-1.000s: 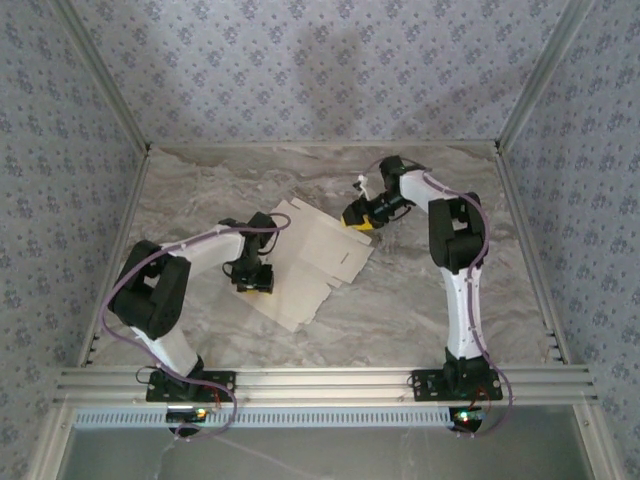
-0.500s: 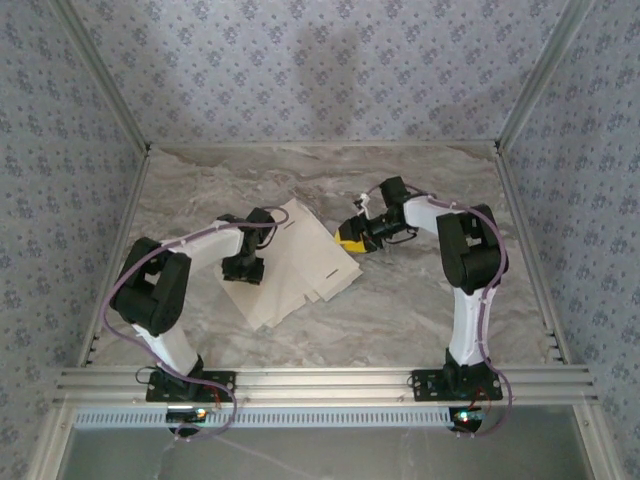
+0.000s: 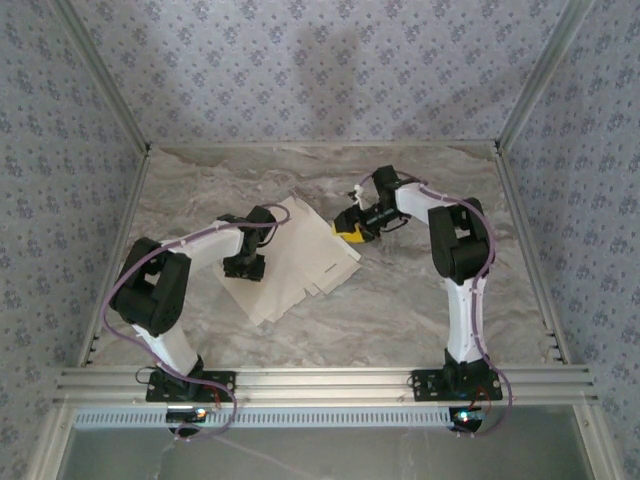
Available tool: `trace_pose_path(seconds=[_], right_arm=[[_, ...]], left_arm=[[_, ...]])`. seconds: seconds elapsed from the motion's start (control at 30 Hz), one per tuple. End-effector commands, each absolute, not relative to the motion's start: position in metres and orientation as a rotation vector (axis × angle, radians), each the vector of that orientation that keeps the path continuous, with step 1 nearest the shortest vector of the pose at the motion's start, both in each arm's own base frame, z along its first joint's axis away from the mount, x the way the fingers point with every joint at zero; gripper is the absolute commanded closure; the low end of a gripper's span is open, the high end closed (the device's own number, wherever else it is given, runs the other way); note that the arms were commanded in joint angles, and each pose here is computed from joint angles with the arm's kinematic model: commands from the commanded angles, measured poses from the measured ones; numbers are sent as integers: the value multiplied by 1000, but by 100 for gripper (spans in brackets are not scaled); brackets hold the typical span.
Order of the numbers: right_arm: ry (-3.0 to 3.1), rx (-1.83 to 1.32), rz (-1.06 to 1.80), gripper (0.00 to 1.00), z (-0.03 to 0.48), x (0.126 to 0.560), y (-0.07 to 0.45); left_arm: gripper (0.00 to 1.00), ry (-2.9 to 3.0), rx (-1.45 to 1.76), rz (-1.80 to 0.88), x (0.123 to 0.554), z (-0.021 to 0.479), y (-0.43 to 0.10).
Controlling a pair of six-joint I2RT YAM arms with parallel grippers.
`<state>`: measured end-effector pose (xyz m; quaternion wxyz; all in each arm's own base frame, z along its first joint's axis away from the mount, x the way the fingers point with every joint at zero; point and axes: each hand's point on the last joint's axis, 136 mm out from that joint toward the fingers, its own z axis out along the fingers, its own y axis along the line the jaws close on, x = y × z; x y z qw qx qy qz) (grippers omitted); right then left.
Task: Fold the paper box
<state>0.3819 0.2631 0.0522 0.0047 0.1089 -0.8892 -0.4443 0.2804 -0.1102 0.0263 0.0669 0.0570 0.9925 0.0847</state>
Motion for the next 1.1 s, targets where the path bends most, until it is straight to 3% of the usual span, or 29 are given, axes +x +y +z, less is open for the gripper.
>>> trace_pose_path(seconds=[0.0,0.2,0.5,0.63,0.77,0.9,1.07], right_arm=[[-2687,350,-1424,42,47,373,276],[-2833,436,-1150,44,29,388,259],[-2954,704,-738,75,18,395,248],[-3165,905,-575,88,65,425,236],[-3249,1326,-656,93,140,439,247],[-3193,1862,-669,100,216,421,260],[-3008,2401,-676,100,293,387,265]], left_arm=[[57,2967,216,224,282,32,-117],[57,2960,250,263,278,30,-116],[59,2923,249,245,282,41,-120],[59,2838,211,118,288,72,-129],[46,2630,172,-79,307,138,-141],[28,2270,302,-248,327,225,-163],[20,1909,490,-132,346,306,-164]])
